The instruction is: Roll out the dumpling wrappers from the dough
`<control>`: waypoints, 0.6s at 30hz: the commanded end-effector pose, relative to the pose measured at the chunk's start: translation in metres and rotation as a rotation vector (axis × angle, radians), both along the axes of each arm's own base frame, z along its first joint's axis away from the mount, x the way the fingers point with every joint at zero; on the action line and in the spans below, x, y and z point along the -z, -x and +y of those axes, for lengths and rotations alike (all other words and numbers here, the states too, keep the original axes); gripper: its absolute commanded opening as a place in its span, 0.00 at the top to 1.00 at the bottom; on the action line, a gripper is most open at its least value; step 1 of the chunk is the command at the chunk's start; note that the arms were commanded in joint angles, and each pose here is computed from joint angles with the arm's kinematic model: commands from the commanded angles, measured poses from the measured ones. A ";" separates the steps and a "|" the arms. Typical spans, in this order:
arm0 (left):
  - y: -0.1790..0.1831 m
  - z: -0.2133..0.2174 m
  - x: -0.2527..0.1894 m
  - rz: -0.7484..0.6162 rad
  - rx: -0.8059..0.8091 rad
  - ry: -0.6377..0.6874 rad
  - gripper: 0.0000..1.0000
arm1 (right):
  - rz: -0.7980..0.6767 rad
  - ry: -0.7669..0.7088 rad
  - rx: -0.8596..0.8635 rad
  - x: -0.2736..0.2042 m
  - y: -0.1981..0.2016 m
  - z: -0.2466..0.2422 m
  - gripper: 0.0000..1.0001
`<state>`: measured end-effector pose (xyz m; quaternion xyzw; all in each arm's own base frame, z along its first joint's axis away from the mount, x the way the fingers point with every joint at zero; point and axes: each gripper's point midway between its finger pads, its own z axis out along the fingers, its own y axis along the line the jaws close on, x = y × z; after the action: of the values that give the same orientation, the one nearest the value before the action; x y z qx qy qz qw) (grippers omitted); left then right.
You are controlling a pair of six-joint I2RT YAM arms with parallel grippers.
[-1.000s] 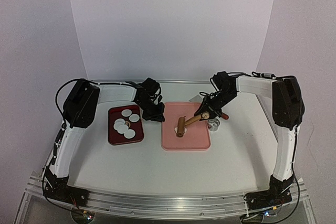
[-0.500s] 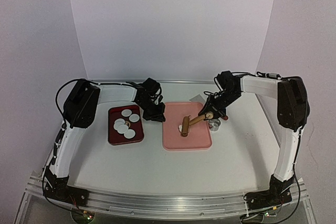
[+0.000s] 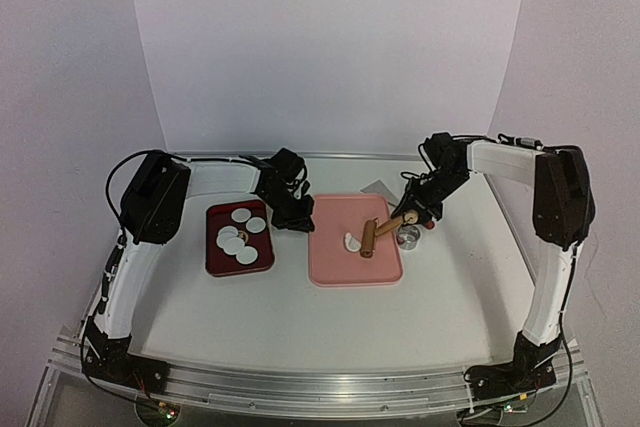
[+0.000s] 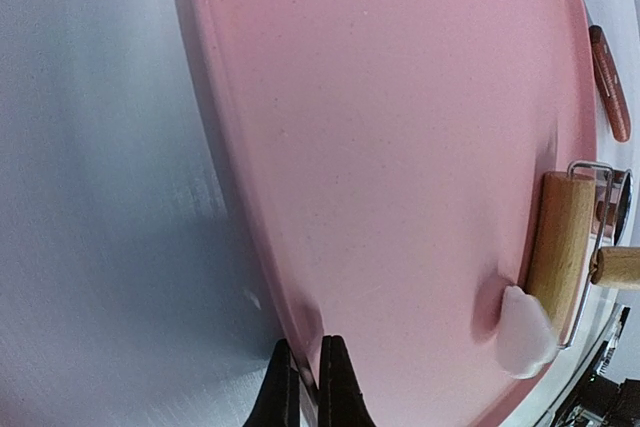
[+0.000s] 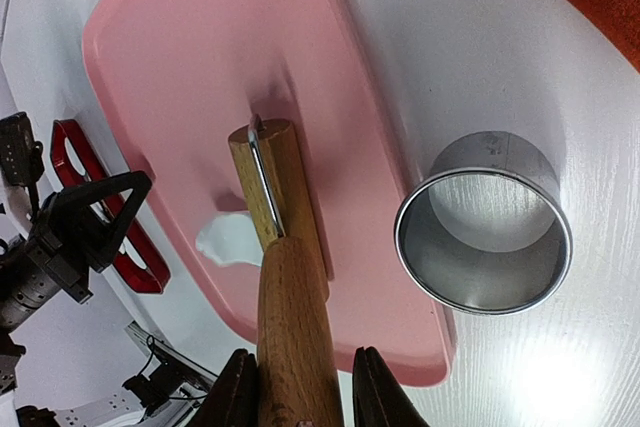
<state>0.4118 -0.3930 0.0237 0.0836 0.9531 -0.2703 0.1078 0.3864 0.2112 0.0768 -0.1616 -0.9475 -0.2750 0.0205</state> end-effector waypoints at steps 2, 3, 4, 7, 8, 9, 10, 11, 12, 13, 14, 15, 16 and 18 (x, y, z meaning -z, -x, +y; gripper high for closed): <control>-0.010 0.001 0.000 -0.042 0.026 0.001 1.00 | 0.181 0.566 0.001 0.086 0.041 -0.099 1.00; -0.010 -0.001 -0.003 -0.051 0.036 0.011 1.00 | 0.166 0.558 -0.002 0.082 0.039 -0.098 1.00; -0.010 -0.004 -0.005 -0.061 0.050 0.022 1.00 | 0.148 0.548 -0.008 0.077 0.035 -0.096 1.00; -0.010 -0.010 -0.013 -0.110 0.117 0.047 1.00 | 0.073 0.477 -0.054 0.055 0.023 -0.082 1.00; -0.010 -0.011 -0.014 -0.126 0.141 0.048 1.00 | 0.047 0.443 -0.076 0.047 0.020 -0.075 1.00; -0.009 -0.012 -0.016 -0.141 0.166 0.048 1.00 | 0.022 0.406 -0.100 0.039 0.017 -0.067 1.00; -0.008 -0.013 -0.017 -0.156 0.194 0.050 1.00 | -0.005 0.371 -0.122 0.030 0.015 -0.059 1.00; -0.006 -0.014 -0.019 -0.174 0.230 0.054 1.00 | -0.031 0.329 -0.146 0.019 0.013 -0.050 1.00; -0.003 -0.015 -0.021 -0.194 0.269 0.057 1.00 | -0.056 0.281 -0.171 0.009 0.013 -0.040 1.00; 0.000 -0.016 -0.023 -0.218 0.305 0.056 1.00 | -0.075 0.236 -0.195 -0.001 0.014 -0.030 1.00; 0.002 -0.016 -0.025 -0.245 0.343 0.050 1.00 | -0.098 0.183 -0.221 -0.013 0.016 -0.019 1.00; 0.004 -0.016 -0.026 -0.267 0.376 0.039 1.00 | -0.121 0.128 -0.250 -0.025 0.018 -0.007 1.00; 0.006 -0.014 -0.026 -0.279 0.400 0.026 1.00 | -0.139 0.092 -0.275 -0.034 0.021 0.002 1.00; 0.010 -0.011 -0.026 -0.300 0.447 0.004 1.00 | -0.177 0.046 -0.315 -0.053 0.028 0.018 1.00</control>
<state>0.4108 -0.3993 0.0252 0.2181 0.9237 -0.2794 0.1453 0.3754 0.2131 0.0978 -0.0661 -0.9648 -0.2546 -0.0018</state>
